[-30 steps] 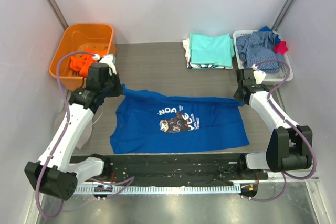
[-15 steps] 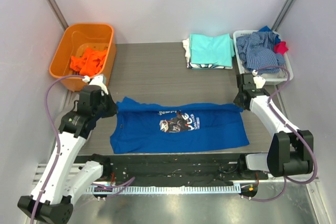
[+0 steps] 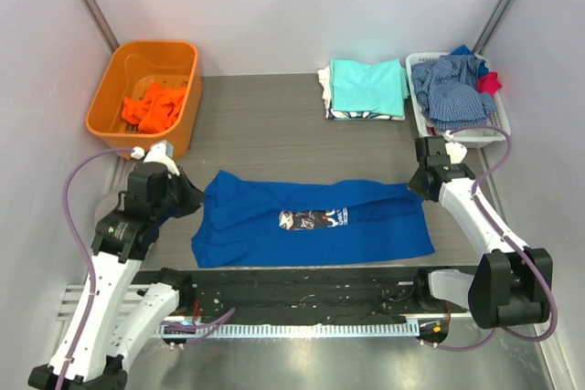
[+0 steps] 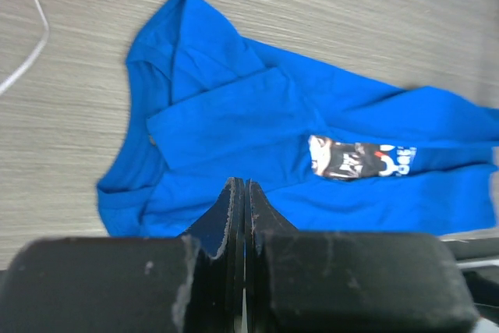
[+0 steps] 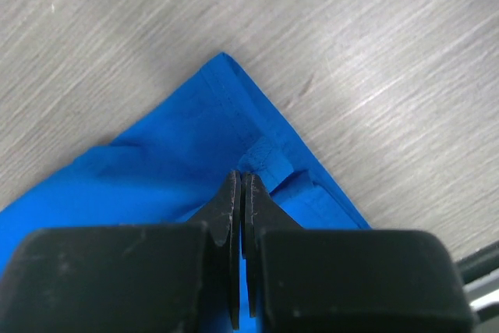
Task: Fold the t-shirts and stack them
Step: Fold the tshirt
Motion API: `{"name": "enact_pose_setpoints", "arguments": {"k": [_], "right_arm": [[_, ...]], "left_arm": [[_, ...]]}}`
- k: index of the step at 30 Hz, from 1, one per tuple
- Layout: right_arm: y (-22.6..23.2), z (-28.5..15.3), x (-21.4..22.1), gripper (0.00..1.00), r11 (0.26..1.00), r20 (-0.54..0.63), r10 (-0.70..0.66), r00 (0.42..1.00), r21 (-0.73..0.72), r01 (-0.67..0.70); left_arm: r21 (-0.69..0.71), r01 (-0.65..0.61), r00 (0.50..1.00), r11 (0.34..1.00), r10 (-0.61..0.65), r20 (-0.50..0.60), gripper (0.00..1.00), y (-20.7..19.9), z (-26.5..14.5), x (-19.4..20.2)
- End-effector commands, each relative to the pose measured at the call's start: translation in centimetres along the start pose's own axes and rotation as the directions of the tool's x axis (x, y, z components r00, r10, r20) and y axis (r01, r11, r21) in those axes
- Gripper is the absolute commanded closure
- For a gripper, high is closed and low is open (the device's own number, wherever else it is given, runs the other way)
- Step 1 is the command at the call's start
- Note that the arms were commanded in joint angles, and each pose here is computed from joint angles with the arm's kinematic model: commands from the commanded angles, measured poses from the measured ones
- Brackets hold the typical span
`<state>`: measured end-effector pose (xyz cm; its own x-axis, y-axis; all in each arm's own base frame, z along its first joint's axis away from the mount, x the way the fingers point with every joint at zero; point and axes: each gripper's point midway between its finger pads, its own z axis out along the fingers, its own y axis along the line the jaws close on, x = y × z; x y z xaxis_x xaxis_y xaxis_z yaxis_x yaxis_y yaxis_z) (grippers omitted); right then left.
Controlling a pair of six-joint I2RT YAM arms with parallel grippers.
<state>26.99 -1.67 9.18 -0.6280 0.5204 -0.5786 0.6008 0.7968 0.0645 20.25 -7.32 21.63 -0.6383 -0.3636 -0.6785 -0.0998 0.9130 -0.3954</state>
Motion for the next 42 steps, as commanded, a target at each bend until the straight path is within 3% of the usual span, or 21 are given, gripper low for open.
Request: {"name": "enact_pose_setpoints", "arguments": {"k": [1,15,26,33,34,36,42], "right_arm": [[-0.7,-0.7,0.4,0.99,0.999,0.001,0.040,0.999,-0.002,-0.040],[-2.2,-1.0,2.5,0.99,0.998,-0.040,0.060,0.997,0.032,-0.058],[-3.0,-2.5,2.2,0.92,0.977,0.030,0.210,0.977,0.022,-0.211],[-3.1,-2.9,1.5,0.69,0.974,0.058,0.224,0.973,0.022,-0.226],[-3.1,-2.9,1.2,0.52,0.974,0.067,0.223,0.972,0.026,-0.225],[-3.0,-3.1,0.7,0.43,0.974,0.080,0.223,0.972,0.023,-0.226],[-0.5,-3.3,-0.7,0.41,0.982,0.081,0.177,0.981,-0.088,-0.170]], "left_arm": [[0.036,0.065,0.998,0.997,-0.064,-0.026,1.00,-0.3,-0.4,1.3],[0.032,0.074,0.997,0.997,-0.073,-0.029,1.00,-0.4,-0.2,1.2],[0.038,0.078,0.997,0.996,-0.077,-0.024,1.00,-0.5,-0.4,1.0],[0.037,0.080,0.997,0.996,-0.080,-0.022,1.00,-0.6,-0.5,1.0],[0.034,0.081,0.997,0.996,-0.081,-0.018,1.00,-0.5,-0.6,1.0],[0.031,0.083,0.996,0.996,-0.082,-0.016,1.00,-0.4,-0.7,1.0],[0.034,0.085,0.996,0.996,-0.084,-0.011,1.00,-0.6,-0.5,0.7]]}}
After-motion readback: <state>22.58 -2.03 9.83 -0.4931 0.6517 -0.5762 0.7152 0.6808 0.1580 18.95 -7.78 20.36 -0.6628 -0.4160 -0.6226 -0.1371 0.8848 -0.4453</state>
